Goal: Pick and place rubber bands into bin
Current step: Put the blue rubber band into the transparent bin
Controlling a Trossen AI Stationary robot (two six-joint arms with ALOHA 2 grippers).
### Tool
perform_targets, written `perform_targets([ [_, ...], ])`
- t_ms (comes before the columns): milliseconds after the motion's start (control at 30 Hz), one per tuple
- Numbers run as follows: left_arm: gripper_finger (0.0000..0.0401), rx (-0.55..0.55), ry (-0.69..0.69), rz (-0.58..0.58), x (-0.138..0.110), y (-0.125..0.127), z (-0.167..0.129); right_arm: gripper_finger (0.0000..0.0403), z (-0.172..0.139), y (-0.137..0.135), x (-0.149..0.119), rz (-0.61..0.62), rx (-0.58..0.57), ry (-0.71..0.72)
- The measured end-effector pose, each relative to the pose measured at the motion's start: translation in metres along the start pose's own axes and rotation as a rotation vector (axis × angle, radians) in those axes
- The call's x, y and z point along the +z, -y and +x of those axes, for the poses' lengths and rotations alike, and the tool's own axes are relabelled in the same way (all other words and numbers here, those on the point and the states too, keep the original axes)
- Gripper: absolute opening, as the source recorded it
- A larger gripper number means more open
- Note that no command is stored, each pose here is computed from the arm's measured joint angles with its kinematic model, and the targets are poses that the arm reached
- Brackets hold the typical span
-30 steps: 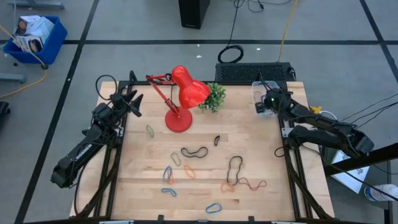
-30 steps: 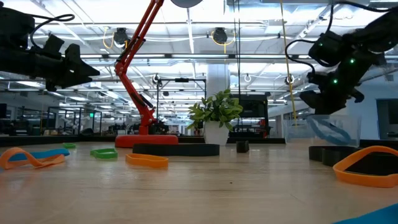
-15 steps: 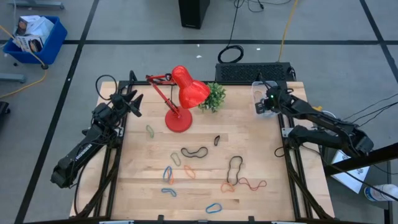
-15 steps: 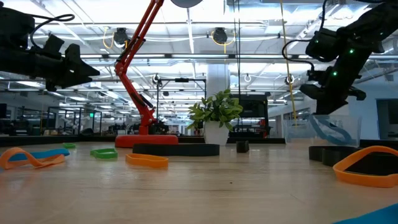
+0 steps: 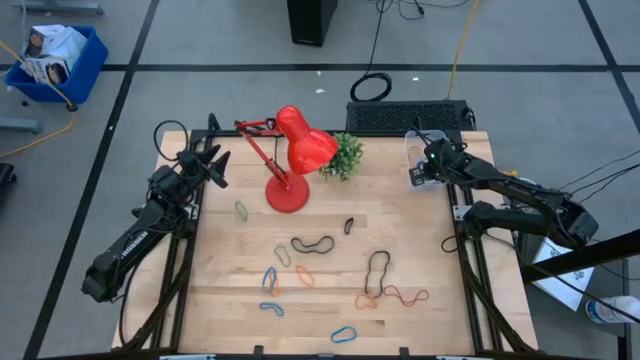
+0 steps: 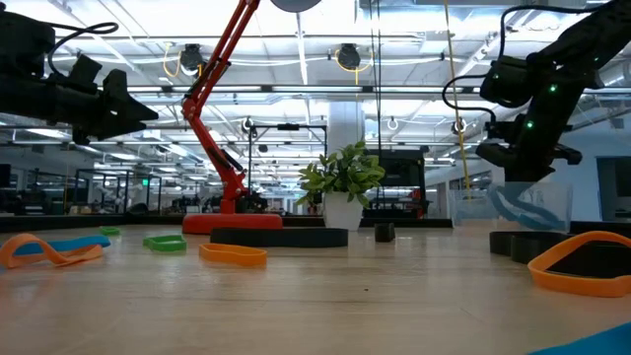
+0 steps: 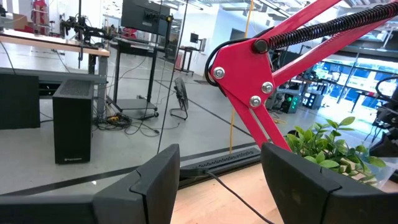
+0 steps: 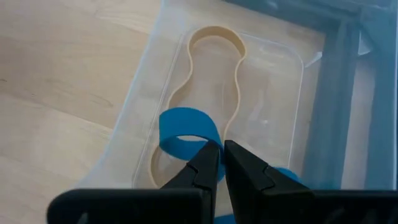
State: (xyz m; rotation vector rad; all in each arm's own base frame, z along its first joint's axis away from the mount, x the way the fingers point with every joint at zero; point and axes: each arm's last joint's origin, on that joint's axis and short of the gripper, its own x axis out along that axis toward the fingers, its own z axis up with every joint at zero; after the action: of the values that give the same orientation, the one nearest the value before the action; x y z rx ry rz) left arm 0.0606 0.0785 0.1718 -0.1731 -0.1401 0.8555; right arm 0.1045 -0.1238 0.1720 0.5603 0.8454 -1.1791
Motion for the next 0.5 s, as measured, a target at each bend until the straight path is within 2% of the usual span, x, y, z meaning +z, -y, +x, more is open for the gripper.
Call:
perform_targets([
  [267,0.0230,0.000,0.000,0.000,0.0000,0.0000,0.0000,0.0028,0.0000,0.0000,0.0001,-0.023,-0.002,0.002],
  [500,0.0230,0.000,0.000,0.000,0.0000,0.0000,0.0000,0.0087,-0.0001,0.0000,0.0005,-0.040,-0.002,0.007],
])
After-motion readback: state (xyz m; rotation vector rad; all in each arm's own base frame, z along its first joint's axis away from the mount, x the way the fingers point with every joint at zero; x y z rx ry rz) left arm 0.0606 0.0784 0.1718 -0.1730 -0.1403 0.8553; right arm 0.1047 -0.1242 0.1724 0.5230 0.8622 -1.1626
